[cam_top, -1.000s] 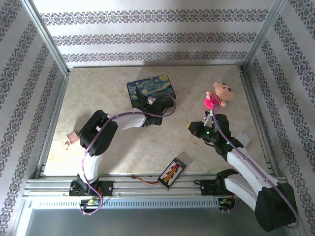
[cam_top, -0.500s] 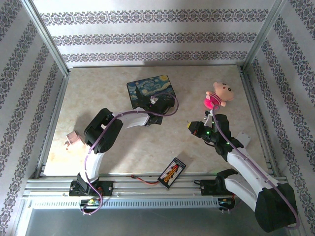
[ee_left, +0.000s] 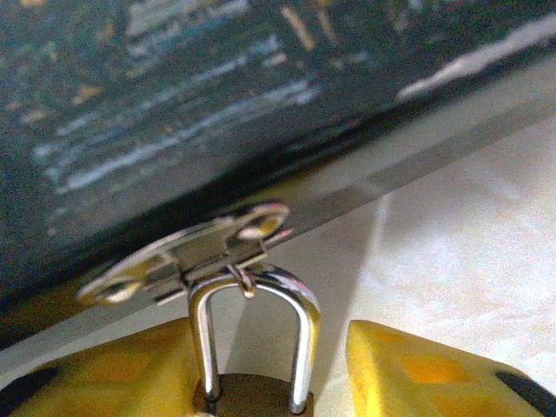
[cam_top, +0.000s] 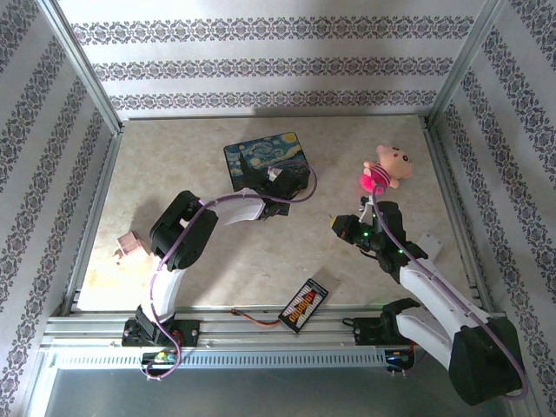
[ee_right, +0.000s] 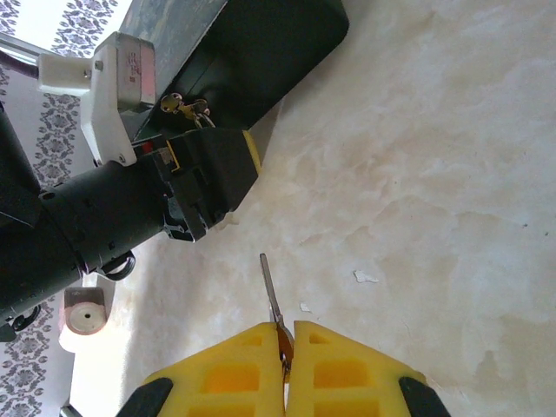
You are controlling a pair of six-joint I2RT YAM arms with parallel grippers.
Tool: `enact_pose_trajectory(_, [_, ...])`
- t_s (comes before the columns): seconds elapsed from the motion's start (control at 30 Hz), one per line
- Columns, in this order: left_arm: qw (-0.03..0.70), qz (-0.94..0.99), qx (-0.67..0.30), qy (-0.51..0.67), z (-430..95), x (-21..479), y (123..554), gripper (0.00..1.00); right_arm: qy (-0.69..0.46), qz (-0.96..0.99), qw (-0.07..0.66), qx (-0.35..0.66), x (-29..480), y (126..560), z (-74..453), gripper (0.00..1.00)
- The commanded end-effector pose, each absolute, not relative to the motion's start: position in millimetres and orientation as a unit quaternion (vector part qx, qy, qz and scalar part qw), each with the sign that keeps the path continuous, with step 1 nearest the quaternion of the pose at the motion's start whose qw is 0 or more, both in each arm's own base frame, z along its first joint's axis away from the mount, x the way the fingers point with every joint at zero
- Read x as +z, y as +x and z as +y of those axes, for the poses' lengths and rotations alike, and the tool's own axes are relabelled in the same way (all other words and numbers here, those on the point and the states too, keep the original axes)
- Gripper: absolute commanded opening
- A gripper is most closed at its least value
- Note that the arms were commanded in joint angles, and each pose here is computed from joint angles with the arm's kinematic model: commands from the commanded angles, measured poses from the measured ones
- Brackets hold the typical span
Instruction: Unlock a padlock with a key
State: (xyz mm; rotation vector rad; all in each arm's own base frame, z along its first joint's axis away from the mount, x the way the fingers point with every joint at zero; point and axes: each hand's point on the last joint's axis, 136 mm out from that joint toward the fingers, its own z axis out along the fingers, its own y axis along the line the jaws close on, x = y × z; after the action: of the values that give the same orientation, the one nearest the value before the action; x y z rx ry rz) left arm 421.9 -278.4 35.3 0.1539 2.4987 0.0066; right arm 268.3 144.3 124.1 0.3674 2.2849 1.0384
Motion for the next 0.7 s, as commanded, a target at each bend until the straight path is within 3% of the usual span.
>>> enact_pose_trajectory(0.0, [0.320, 0.946, -0.014, 0.045, -281.7, 36.7, 422.1, 0.41, 0.120, 0.851, 0.327, 0.394, 142.4, 278.4, 148.5, 0.00])
enact_pose_trajectory(0.17, [0.313, 0.949, -0.033, 0.036, -284.6, 35.5, 417.1, 0.37, 0.119, 0.852, 0.324, 0.393, 140.6, 279.9, 149.8, 0.00])
enact_pose_trajectory(0.4, [0.314, 0.949, -0.013, 0.025, -278.8, 33.6, 421.0, 0.52, 0.116, 0.852, 0.323, 0.395, 141.7, 281.7, 151.5, 0.00])
enact_pose_trajectory(0.67, [0.303, 0.953, 0.016, 0.018, -274.5, 29.9, 424.8, 0.47, 0.114, 0.852, 0.325, 0.395, 143.0, 282.1, 151.8, 0.00])
